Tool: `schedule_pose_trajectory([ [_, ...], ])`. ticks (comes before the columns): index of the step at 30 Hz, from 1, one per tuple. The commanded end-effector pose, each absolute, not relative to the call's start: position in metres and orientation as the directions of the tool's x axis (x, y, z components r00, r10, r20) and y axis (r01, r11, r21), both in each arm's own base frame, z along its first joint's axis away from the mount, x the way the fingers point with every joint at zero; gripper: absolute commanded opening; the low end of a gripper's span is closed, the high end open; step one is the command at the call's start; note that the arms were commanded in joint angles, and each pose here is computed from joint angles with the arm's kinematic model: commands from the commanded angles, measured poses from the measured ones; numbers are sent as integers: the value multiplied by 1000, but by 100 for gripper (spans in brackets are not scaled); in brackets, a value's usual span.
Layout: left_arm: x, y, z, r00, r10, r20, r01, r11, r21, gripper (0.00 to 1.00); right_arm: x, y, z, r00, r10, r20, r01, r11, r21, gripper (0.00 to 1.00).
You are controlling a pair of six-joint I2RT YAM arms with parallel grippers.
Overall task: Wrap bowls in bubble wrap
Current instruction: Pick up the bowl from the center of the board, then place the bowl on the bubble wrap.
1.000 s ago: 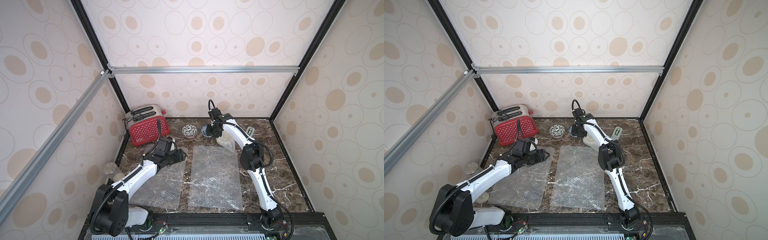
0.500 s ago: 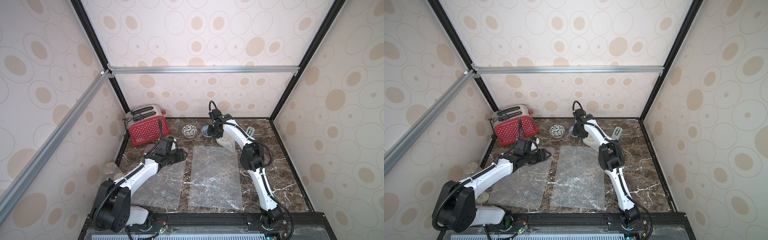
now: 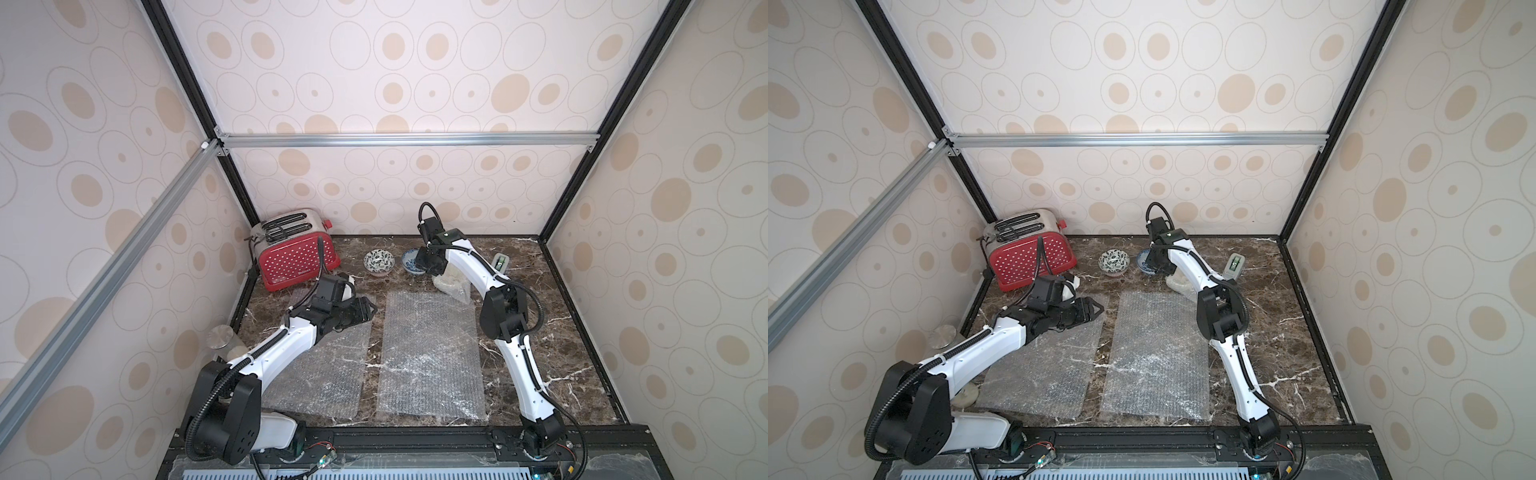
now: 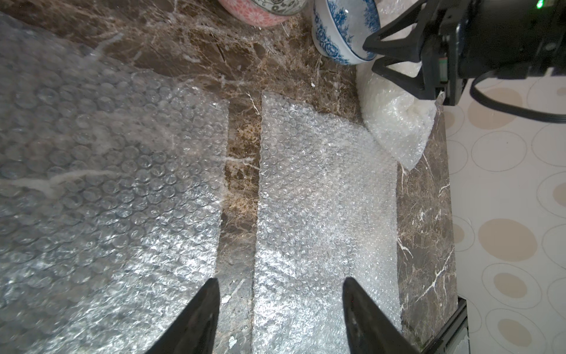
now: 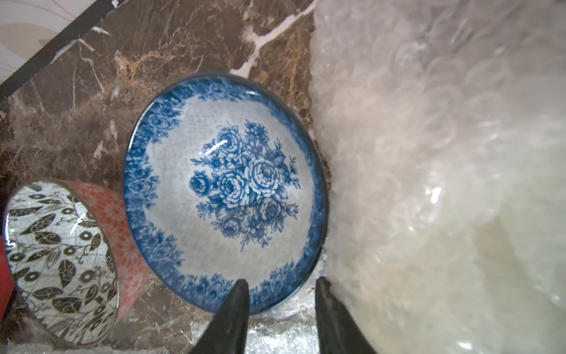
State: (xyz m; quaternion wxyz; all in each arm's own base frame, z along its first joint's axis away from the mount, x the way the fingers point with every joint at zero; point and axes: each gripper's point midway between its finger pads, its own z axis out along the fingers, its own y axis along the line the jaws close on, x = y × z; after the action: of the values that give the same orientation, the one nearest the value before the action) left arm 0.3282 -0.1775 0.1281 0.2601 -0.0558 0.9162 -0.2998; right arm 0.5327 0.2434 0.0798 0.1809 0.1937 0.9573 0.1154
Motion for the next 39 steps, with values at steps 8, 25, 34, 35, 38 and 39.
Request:
schedule_pose_trajectory([
  [8,335,-180,148,-833,-233,-502,122,808,-577,63,531,240,57,-835,472,-284,411,877,251,21],
  [25,330,-178,151,-831,-225,-508,131,810,-572,63,542,242,153,-791,456,-408,312,874,372,0],
  [34,328,-175,154,-831,-221,-511,128,818,-562,63,490,245,230,-867,265,-422,75,907,415,0],
  [35,328,-175,154,-832,-220,-509,127,818,-561,63,478,244,231,-883,242,-402,57,906,420,0],
  [38,328,-175,154,-832,-221,-508,126,818,-562,63,430,243,217,-940,163,-300,17,899,437,0],
  [39,328,-175,154,-833,-221,-508,125,818,-562,63,411,242,208,-957,138,-254,12,897,442,0],
])
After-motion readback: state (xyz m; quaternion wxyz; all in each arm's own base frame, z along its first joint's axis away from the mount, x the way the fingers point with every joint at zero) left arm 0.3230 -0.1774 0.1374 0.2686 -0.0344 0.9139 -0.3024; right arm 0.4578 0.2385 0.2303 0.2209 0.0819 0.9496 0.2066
